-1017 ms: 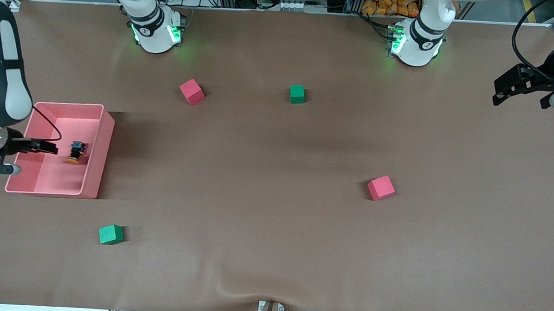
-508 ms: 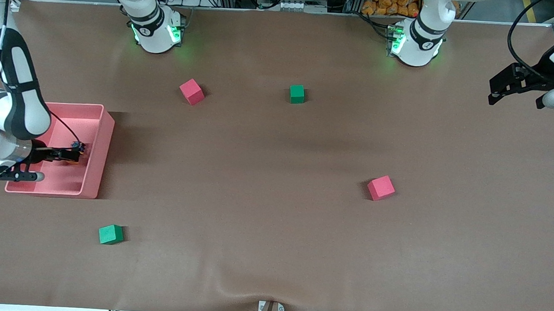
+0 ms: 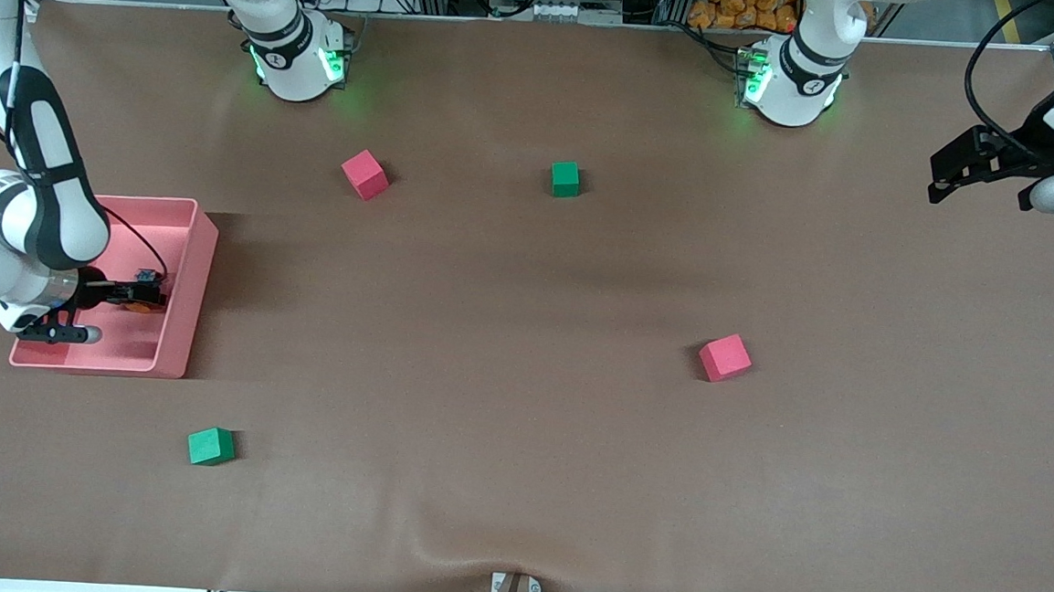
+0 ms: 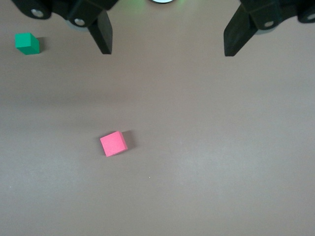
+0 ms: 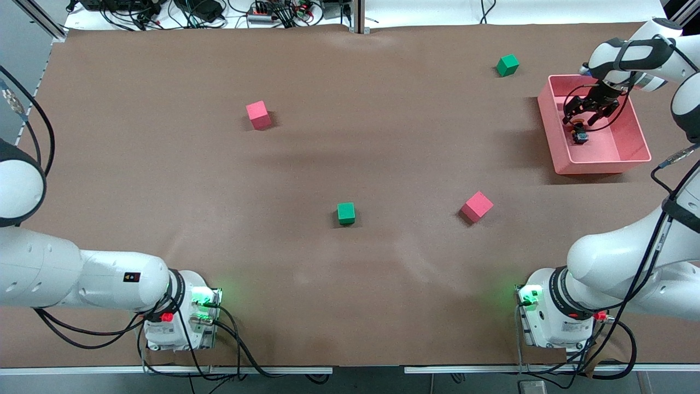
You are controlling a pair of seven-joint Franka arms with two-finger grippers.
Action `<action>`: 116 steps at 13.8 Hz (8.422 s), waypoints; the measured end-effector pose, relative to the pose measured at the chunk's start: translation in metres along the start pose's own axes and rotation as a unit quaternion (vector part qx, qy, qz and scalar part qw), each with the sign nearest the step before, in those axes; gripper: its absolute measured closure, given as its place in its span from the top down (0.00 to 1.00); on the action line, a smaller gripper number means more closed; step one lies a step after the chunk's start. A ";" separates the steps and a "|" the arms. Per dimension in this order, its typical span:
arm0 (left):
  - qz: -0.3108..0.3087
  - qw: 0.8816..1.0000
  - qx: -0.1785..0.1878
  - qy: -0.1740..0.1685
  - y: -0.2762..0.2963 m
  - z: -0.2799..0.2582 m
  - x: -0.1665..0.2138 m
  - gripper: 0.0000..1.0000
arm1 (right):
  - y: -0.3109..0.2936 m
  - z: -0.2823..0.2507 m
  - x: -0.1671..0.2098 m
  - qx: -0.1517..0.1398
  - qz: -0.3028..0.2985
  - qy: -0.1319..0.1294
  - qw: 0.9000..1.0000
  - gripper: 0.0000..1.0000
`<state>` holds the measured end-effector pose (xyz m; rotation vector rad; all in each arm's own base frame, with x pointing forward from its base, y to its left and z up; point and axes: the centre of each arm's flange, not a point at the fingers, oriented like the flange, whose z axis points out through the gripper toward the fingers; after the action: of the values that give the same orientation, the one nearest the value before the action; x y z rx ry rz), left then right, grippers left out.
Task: Place and upright button with both arms
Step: 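Grasp the yellow-capped button with the right gripper, then lift the button out of the tray and carry it to mid-table, then set the button down while the left gripper reaches toward it, then grasp the button with the left gripper while the right gripper withdraws, then lift the button with the left gripper and stand it upright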
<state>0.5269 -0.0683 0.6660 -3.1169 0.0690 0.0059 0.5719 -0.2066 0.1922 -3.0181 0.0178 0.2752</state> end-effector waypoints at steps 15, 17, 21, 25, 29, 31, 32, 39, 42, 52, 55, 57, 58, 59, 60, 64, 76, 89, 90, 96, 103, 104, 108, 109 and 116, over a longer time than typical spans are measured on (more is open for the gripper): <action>0.002 1.000 -0.001 0.006 0.002 -0.001 0.002 1.00 | 0.010 -0.088 0.028 0.008 -0.060 -0.007 0.998 0.33; 0.000 1.000 -0.001 0.006 0.000 -0.001 0.002 1.00 | 0.000 -0.123 0.033 0.015 -0.059 -0.023 0.998 0.33; -0.001 1.000 -0.001 0.006 -0.002 -0.001 0.002 1.00 | -0.098 -0.188 0.052 0.013 -0.033 -0.062 0.997 0.33; 0.000 1.000 -0.001 0.006 0.000 -0.001 0.002 1.00 | -0.272 -0.199 0.069 -0.010 -0.010 -0.044 0.999 0.33; 0.001 1.000 0.000 0.005 0.001 0.000 0.002 1.00 | -0.421 -0.176 0.073 0.036 0.035 0.013 0.999 0.33; 0.001 1.000 0.000 0.005 0.002 0.000 0.002 1.00 | -0.473 -0.151 0.071 0.042 0.018 0.030 0.999 0.33; 0.002 1.000 0.000 0.005 0.002 0.001 0.002 1.00 | -0.497 -0.137 0.069 0.043 0.005 0.035 0.998 0.33; 0.003 1.000 0.000 0.003 0.003 0.002 0.002 1.00 | -0.649 -0.011 0.020 0.039 -0.023 0.042 0.998 0.33; 0.004 1.000 0.000 0.001 0.004 0.004 0.002 1.00 | -0.684 0.033 0.002 0.034 -0.025 0.055 0.998 0.33; 0.026 1.000 0.000 -0.017 0.029 0.023 0.010 1.00 | -0.708 0.068 -0.007 0.011 -0.053 0.089 0.995 0.71; 0.035 0.999 -0.011 -0.018 0.041 0.027 0.012 1.00 | -0.707 0.051 0.002 0.015 -0.051 0.106 0.993 1.00; 0.058 0.998 -0.027 -0.020 0.069 0.029 0.012 1.00 | -0.698 0.026 0.015 0.015 -0.043 0.123 0.991 1.00; 0.070 0.997 -0.028 -0.023 0.085 0.033 0.012 1.00 | -0.686 0.010 0.025 0.012 -0.034 0.129 0.991 1.00; 0.077 0.996 -0.030 -0.031 0.096 0.040 0.013 1.00 | -0.669 -0.008 0.036 0.006 -0.021 0.135 0.991 1.00; 0.081 0.995 -0.034 -0.042 0.104 0.052 0.017 1.00 | -0.649 -0.028 0.047 -0.004 -0.006 0.141 0.990 1.00; 0.051 0.992 -0.071 -0.093 0.165 0.125 0.044 1.00 | -0.546 -0.141 0.081 -0.016 0.074 0.147 0.986 1.00; -0.017 0.991 -0.120 -0.064 0.415 0.356 0.064 1.00 | -0.281 -0.352 0.028 -0.005 0.107 0.080 0.991 1.00; -0.014 0.990 -0.118 -0.081 0.439 0.449 0.051 0.96 | -0.276 -0.409 -0.142 -0.019 0.073 0.151 0.986 1.00; -0.014 0.990 -0.119 -0.080 0.441 0.454 0.050 0.94 | -0.276 -0.414 -0.138 -0.022 0.061 0.158 0.985 1.00; -0.004 0.989 -0.119 -0.082 0.444 0.469 0.048 0.76 | -0.272 -0.431 -0.109 -0.038 0.044 0.159 0.986 1.00; 0.002 0.989 -0.116 -0.088 0.449 0.473 0.042 0.49 | -0.273 -0.430 -0.109 -0.041 0.032 0.154 0.987 1.00; 0.002 0.989 -0.116 -0.087 0.450 0.472 0.042 0.41 | -0.273 -0.430 -0.109 -0.041 0.030 0.152 0.987 1.00; 0.002 0.989 -0.116 -0.088 0.450 0.472 0.042 0.41 | -0.272 -0.428 -0.110 -0.046 0.011 0.145 0.988 1.00; 0.002 0.989 -0.116 -0.088 0.450 0.472 0.042 0.41 | -0.271 -0.428 -0.111 -0.050 0.010 0.142 0.989 1.00; -0.063 0.987 -0.135 -0.066 0.457 0.441 0.054 0.41 | -0.270 -0.427 -0.112 -0.060 0.007 0.138 0.989 1.00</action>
<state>0.5590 -0.5169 0.2144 -3.3736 -0.1449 0.2405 0.5447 0.0147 0.6597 -3.1511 0.0480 -0.1480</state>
